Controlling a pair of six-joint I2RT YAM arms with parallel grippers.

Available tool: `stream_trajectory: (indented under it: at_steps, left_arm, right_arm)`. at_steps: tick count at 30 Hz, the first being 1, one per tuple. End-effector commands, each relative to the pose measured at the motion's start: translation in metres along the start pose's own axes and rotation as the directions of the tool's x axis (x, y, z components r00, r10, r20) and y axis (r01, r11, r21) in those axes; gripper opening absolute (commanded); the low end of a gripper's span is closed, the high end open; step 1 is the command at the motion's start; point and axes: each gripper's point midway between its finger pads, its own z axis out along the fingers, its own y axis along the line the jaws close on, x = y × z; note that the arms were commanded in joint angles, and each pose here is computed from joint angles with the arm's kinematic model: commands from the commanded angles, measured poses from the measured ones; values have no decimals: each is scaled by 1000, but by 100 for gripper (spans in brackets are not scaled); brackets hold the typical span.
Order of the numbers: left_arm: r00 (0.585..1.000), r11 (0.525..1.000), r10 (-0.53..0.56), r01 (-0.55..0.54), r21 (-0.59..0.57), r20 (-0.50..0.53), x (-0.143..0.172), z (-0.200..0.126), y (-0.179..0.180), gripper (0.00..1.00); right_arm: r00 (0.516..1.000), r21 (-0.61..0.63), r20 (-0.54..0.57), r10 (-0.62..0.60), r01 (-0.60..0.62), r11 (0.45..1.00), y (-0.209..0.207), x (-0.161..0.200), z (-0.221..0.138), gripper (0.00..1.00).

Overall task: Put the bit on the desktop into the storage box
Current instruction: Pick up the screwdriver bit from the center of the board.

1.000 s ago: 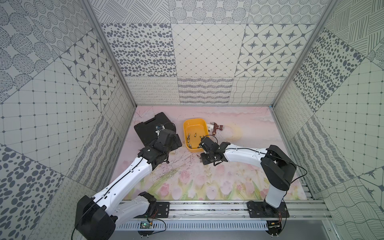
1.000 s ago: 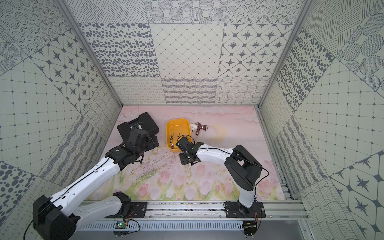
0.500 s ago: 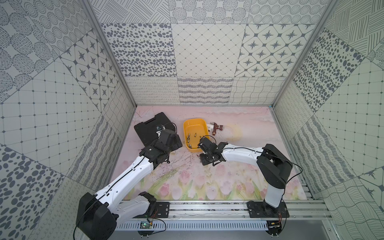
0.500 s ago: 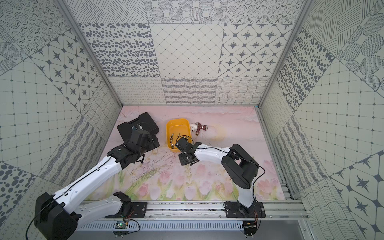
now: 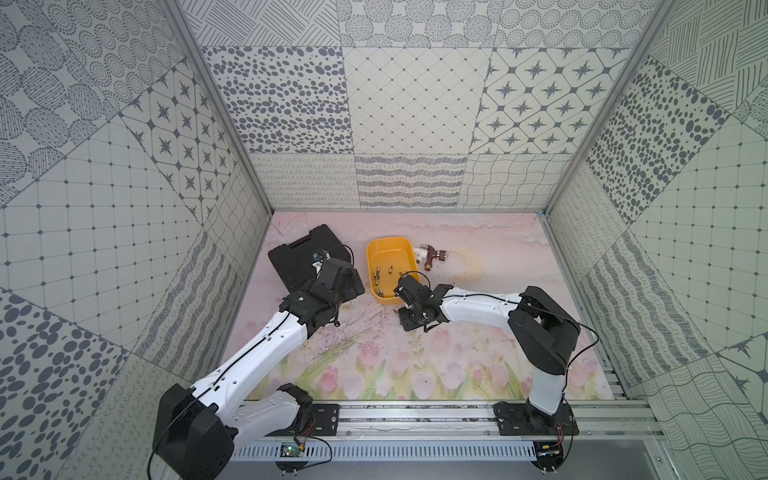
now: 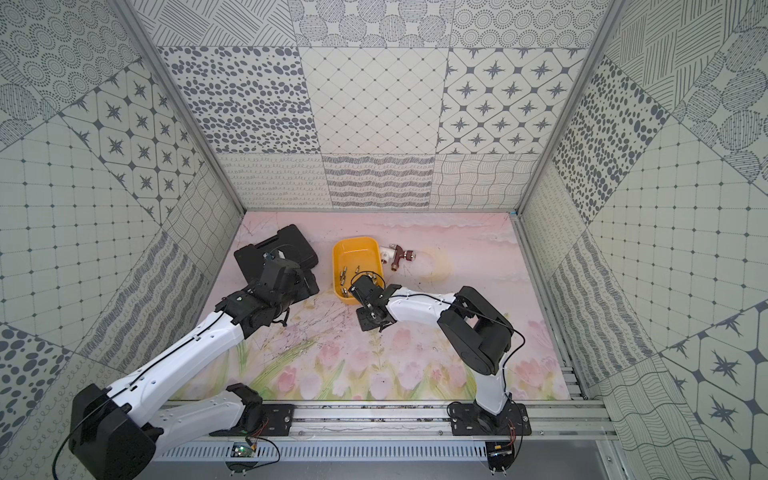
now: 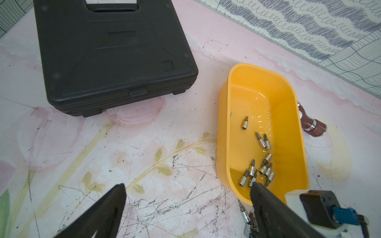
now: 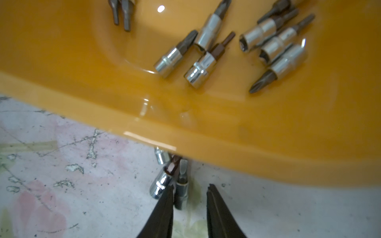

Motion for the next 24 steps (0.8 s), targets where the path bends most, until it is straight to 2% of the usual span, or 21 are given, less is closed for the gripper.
stream_trajectory:
  at_steps: [1,24]
  left_arm:
    - [1000,1000,-17,17,1,8,-3,1,0,99]
    - [1000,1000,-12,12,-8,20,-8,-3,3,99]
  right_arm:
    - [1000,10,7,-20,20,1000,3,-6,1,30]
    - [995,94,-89,-40,49,994,-11,13,9,22]
